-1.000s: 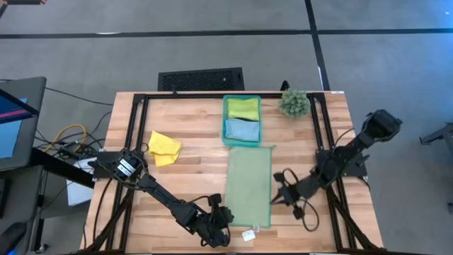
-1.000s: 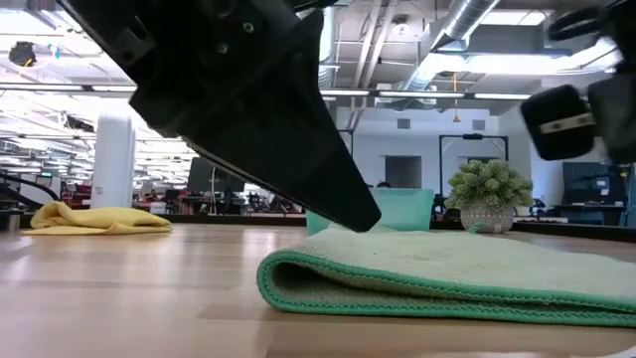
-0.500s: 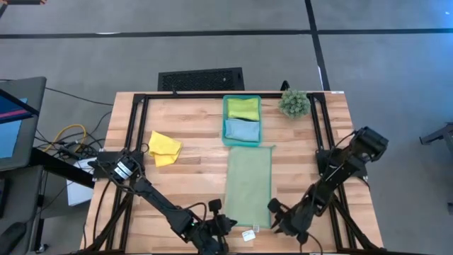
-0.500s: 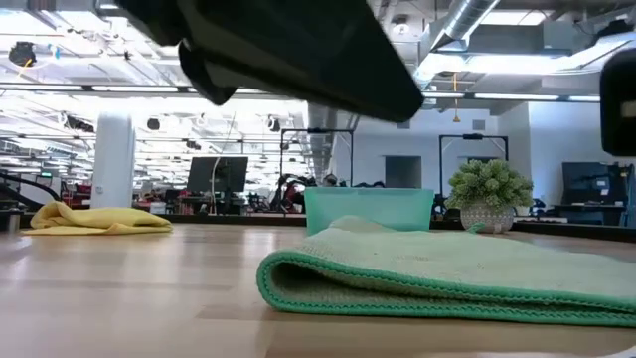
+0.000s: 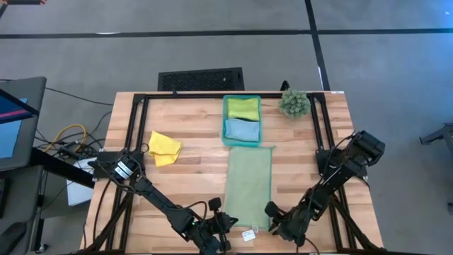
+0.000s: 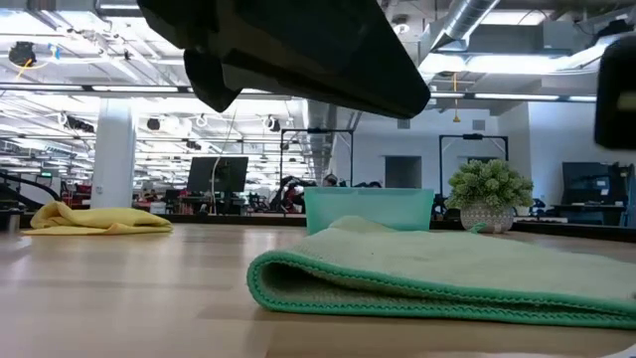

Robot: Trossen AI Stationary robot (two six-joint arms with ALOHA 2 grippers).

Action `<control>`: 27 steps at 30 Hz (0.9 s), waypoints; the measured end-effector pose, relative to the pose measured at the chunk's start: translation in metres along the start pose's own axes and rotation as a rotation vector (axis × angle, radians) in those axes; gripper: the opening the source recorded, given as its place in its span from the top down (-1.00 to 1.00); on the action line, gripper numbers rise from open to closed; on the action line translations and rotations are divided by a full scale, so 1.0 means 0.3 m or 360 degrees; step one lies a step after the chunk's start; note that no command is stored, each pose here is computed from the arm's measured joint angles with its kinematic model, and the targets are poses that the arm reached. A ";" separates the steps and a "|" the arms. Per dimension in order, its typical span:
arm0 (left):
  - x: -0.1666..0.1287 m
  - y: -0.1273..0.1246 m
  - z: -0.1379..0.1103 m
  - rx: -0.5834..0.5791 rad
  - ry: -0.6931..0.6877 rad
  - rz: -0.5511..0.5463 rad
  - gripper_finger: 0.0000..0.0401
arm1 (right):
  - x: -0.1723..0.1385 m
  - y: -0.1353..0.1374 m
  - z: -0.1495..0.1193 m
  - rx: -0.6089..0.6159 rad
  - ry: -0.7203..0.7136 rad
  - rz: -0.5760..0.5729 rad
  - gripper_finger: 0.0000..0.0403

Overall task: Fold microfiber towels
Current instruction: Fold the green microfiber cloth

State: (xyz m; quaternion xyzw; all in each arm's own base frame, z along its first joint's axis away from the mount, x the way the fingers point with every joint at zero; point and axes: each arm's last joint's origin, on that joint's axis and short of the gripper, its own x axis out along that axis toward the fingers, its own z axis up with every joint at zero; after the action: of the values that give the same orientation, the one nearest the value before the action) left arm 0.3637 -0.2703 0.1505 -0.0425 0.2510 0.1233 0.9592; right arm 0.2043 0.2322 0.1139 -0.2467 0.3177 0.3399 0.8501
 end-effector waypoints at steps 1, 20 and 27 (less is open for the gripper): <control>0.000 0.000 0.000 -0.0005 0.0000 0.0000 1.00 | -0.006 -0.001 0.006 0.0002 -0.0015 -0.0001 0.49; 0.000 0.000 0.000 -0.0037 0.0001 0.0001 1.00 | 0.036 -0.044 -0.035 0.0056 0.0088 -0.0094 0.64; 0.000 0.000 0.000 -0.0036 0.0001 0.0001 1.00 | 0.036 -0.044 -0.035 0.0047 0.0089 -0.0097 0.96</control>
State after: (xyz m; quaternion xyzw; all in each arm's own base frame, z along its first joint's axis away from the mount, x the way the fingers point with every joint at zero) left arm 0.3636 -0.2702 0.1504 -0.0534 0.2501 0.1264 0.9585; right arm 0.2160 0.2215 0.1018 -0.2532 0.3386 0.3022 0.8544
